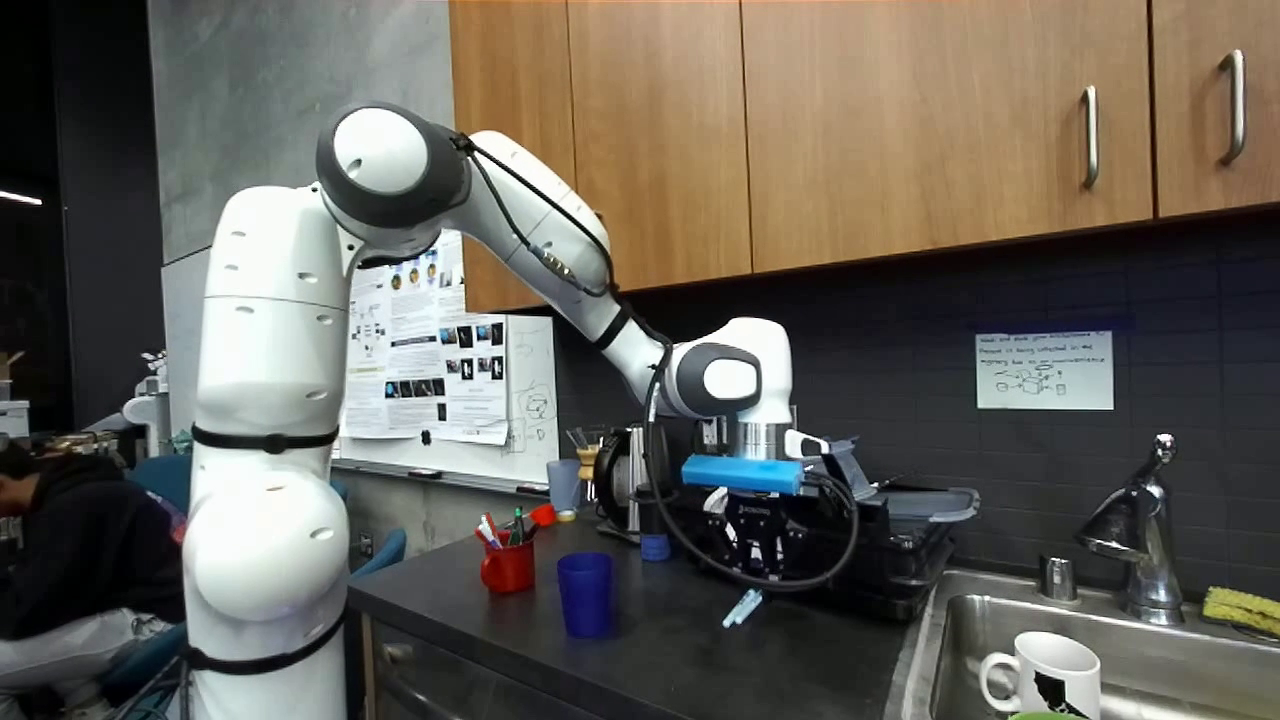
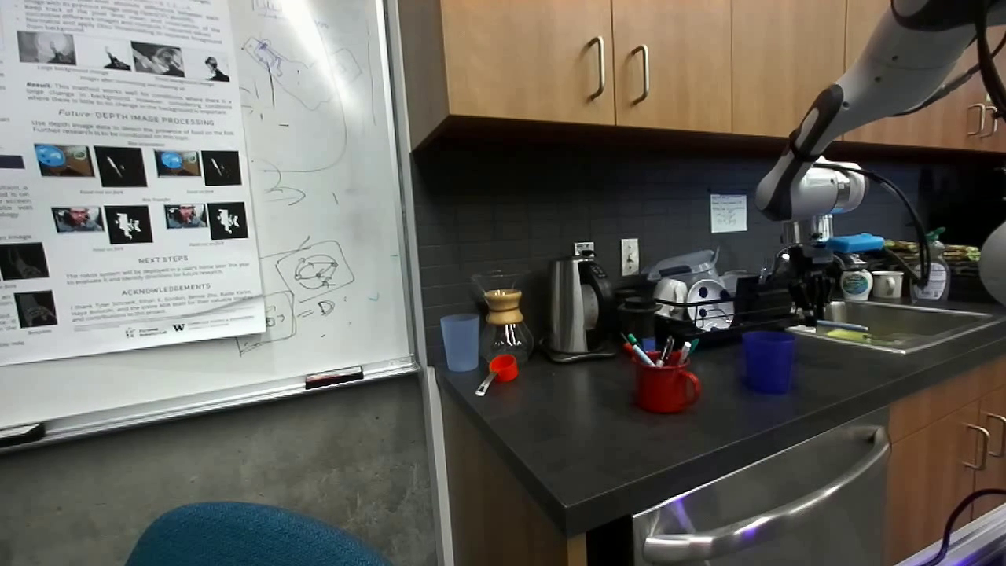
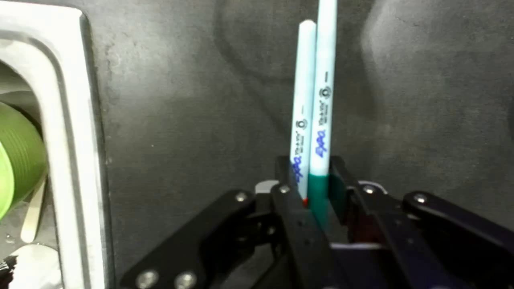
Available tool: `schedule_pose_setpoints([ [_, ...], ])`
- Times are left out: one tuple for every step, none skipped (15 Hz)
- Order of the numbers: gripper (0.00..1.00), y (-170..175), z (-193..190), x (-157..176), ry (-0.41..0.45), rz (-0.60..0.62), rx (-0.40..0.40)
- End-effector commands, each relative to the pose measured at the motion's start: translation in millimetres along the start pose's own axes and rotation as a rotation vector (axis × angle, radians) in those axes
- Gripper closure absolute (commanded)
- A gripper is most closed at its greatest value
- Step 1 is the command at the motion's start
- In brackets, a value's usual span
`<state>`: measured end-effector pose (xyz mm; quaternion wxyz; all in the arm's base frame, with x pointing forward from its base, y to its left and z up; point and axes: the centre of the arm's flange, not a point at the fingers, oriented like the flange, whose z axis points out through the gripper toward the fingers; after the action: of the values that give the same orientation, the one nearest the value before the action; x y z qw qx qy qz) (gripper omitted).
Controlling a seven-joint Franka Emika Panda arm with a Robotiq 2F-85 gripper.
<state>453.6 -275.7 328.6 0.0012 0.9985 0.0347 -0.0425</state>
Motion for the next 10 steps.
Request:
schedule_pose_setpoints([
  [0.94,17.3,13.2,0.4,0.011,0.001,0.017],
  [0.94,20.3,18.6,-1.3,0.009,0.005,0.017],
  [0.94,22.9,23.0,-3.0,0.008,0.010,0.019],
  [0.94,25.1,26.3,-5.0,0.008,0.013,0.018],
  [0.94,27.2,30.2,-7.1,0.005,0.014,0.018],
  [0.94,28.8,32.4,-8.2,0.001,0.013,0.019],
  [0.94,29.0,34.1,-10.4,0.001,0.012,0.019],
  [0.94,28.9,36.2,-11.8,-0.001,0.007,0.016],
  [0.94,28.5,38.8,-12.8,-0.003,-0.002,0.018],
  [0.94,27.6,41.1,-13.5,-0.007,-0.008,0.020],
])
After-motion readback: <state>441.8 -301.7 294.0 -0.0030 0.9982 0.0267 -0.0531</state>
